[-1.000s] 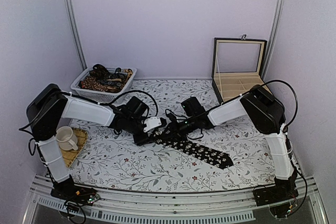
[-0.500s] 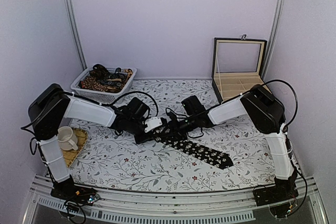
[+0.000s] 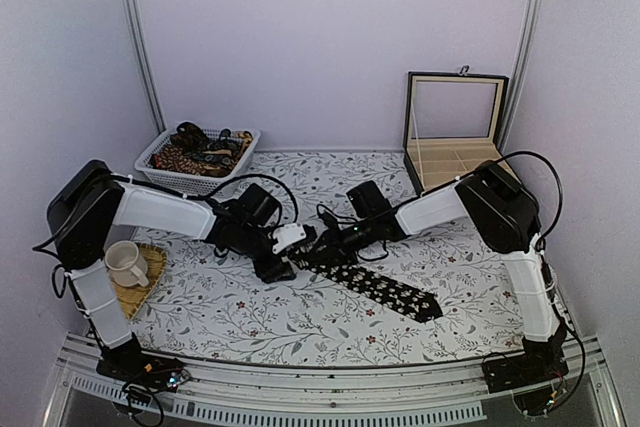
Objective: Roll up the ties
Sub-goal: Roll the tie at the center of the board.
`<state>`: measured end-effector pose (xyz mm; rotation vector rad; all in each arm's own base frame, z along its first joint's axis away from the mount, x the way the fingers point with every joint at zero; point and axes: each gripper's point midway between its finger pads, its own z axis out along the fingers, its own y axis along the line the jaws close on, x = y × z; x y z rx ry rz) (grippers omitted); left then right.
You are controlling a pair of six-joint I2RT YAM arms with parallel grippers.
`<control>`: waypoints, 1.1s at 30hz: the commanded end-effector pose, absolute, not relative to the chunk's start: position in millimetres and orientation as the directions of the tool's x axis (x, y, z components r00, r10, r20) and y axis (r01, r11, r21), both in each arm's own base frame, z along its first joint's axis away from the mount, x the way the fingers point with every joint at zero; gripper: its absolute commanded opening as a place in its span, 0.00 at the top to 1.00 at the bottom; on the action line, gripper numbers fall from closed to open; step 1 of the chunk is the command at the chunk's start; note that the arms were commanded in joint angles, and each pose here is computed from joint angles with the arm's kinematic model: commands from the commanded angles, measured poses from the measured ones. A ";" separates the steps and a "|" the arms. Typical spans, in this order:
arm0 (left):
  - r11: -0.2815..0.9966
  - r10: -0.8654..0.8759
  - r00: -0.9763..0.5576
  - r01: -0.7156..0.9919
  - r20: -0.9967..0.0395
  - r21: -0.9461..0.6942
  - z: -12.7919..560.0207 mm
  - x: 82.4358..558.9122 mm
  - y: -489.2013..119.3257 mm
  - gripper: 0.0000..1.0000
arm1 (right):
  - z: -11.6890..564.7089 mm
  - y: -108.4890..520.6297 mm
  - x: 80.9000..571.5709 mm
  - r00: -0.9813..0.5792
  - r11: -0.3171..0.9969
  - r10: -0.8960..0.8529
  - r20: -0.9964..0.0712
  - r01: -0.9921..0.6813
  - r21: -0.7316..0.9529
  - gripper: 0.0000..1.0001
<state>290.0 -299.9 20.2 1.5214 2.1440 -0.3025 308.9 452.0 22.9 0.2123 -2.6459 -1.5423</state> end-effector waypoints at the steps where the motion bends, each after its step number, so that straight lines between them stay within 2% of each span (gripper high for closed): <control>1: 0.394 0.728 -0.363 0.916 -0.582 -0.078 49.1 286.4 -296.0 0.31 | -71.7 410.7 298.1 -0.986 0.680 -0.064 0.153 0.069 0.730 0.81; 5: 0.465 0.597 -0.453 0.868 -0.662 -0.175 71.9 308.4 -294.3 0.24 | -71.7 410.1 296.7 -0.986 0.678 -0.067 0.152 0.066 0.732 0.82; 9: 0.540 0.521 -0.537 0.809 -0.663 -0.231 71.7 331.6 -291.0 0.20 | -70.1 409.1 296.0 -0.987 0.677 -0.068 0.148 0.063 0.733 0.82; 17: 0.454 0.461 -0.617 0.781 -0.638 -0.428 60.3 332.9 -321.8 0.20 | -68.5 408.2 296.0 -0.987 0.672 -0.066 0.145 0.063 0.738 0.82; 22: 0.453 0.489 -0.678 0.735 -0.549 -0.504 26.8 325.4 -323.9 0.23 | -66.6 408.6 295.6 -0.987 0.669 -0.068 0.143 0.061 0.740 0.82; 27: 0.428 0.505 -0.699 0.712 -0.506 -0.557 11.3 310.5 -323.9 0.32 | -66.2 407.7 297.1 -0.988 0.668 -0.063 0.142 0.064 0.742 0.82; 33: 0.434 0.512 -0.716 0.693 -0.475 -0.576 0.1 304.4 -321.0 0.59 | -68.0 406.6 296.4 -0.987 0.668 -0.059 0.147 0.070 0.741 0.82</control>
